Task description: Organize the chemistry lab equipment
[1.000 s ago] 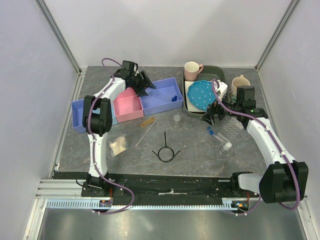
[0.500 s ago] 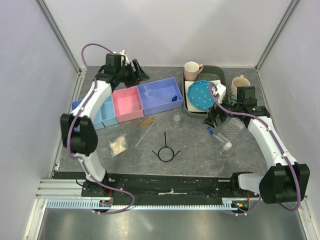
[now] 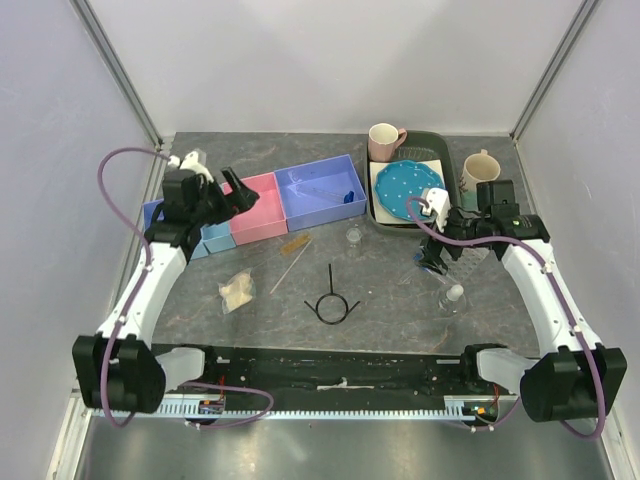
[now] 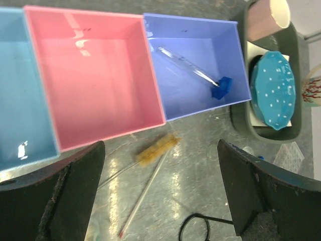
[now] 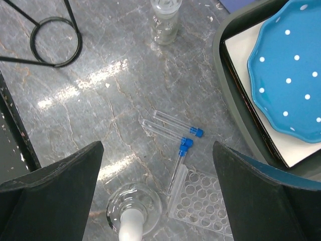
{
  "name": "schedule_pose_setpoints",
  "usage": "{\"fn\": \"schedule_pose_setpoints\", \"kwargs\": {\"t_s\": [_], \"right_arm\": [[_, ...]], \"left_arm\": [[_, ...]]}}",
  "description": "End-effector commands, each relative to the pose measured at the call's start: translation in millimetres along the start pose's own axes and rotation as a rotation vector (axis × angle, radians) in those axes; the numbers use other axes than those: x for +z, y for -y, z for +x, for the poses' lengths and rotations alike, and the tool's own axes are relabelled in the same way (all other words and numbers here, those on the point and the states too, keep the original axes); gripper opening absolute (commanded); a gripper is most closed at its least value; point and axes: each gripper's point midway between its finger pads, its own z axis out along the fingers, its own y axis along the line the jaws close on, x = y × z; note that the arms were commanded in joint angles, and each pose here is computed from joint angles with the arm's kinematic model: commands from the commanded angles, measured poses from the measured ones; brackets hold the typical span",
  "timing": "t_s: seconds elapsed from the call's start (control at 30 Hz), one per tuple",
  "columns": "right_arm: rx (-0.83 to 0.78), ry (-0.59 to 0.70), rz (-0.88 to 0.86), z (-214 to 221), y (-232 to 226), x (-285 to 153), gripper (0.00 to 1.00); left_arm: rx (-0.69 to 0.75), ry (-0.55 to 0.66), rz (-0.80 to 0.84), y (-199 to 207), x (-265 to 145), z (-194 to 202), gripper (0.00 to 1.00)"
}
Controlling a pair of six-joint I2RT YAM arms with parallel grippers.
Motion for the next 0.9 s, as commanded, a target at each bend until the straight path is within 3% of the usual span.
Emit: {"fn": "schedule_pose_setpoints", "kwargs": {"t_s": [0.0,0.27,0.63,0.87], "right_arm": [[-0.112,-0.034,-0.056,7,-9,4,0.98],[-0.124,-0.056,-0.058,-1,-1,51,0.98],[-0.058,-0.079,0.055,-57,26,154,0.98],[-0.003,-0.113,0.024,-57,23,195,0.98]], "left_arm": [[-0.002,0.040,0.061,-4,-16,10,1.00],[-0.020,-0.002,0.132,-3,-34,47,0.99],[-0.015,0.029,0.086,-8,-54,49,0.99],[-0.005,0.053,0.037,-18,-71,56,0.99]]}}
